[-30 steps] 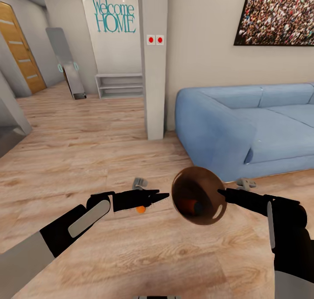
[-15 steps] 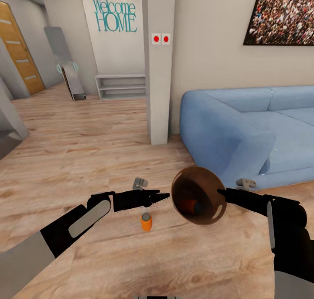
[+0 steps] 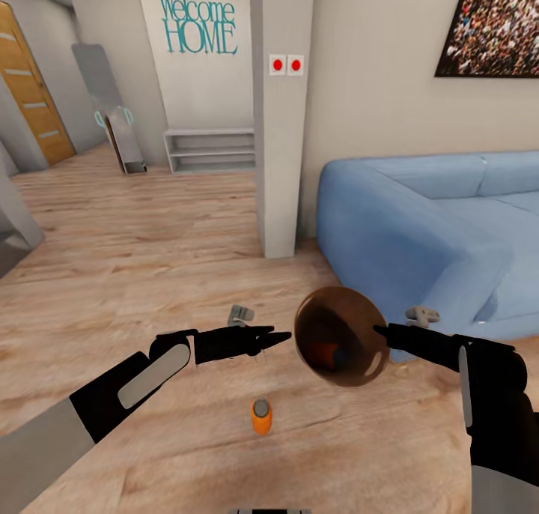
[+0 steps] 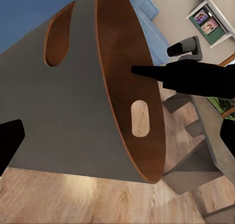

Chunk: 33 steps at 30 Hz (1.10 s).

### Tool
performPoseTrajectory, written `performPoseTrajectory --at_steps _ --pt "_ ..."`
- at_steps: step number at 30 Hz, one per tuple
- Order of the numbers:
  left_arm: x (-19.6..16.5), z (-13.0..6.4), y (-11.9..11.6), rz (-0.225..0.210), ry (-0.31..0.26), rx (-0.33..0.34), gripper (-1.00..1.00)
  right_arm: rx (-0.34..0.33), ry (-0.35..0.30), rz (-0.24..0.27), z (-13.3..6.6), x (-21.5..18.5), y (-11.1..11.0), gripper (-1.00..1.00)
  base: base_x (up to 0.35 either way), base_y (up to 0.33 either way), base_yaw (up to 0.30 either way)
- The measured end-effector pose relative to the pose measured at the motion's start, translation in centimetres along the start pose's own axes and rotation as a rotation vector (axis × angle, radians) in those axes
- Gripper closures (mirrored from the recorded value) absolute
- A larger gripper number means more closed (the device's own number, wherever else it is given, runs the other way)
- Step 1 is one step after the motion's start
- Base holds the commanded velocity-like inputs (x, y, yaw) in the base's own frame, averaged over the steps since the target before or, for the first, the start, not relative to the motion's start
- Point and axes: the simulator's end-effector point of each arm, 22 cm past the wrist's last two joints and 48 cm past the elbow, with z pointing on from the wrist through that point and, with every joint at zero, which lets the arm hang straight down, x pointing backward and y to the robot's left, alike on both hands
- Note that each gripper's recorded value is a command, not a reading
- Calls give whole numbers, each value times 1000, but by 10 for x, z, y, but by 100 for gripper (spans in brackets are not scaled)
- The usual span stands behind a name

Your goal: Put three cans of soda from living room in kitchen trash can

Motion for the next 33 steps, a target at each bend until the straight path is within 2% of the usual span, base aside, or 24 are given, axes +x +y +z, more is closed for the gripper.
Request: performPoseTrajectory --at_steps 7,13,22,29,33 --pt "-1 0 0 3 -8 0 -100 -2 1 2 0 0 0 100 71 -26 0" --pt "3 0 8 -10 6 -21 -100 6 1 -4 0 0 -1 100 188 -220 0" --pt "1 -1 10 -8 -2 -23 -100 -11 0 -4 0 0 2 100 188 -207 0" --pt "1 -1 9 -8 -6 -18 -100 -16 0 -2 0 0 3 100 25 -22 0" --pt "1 -1 8 -9 -4 -15 -100 -50 0 -3 0 0 11 100 133 100 0"
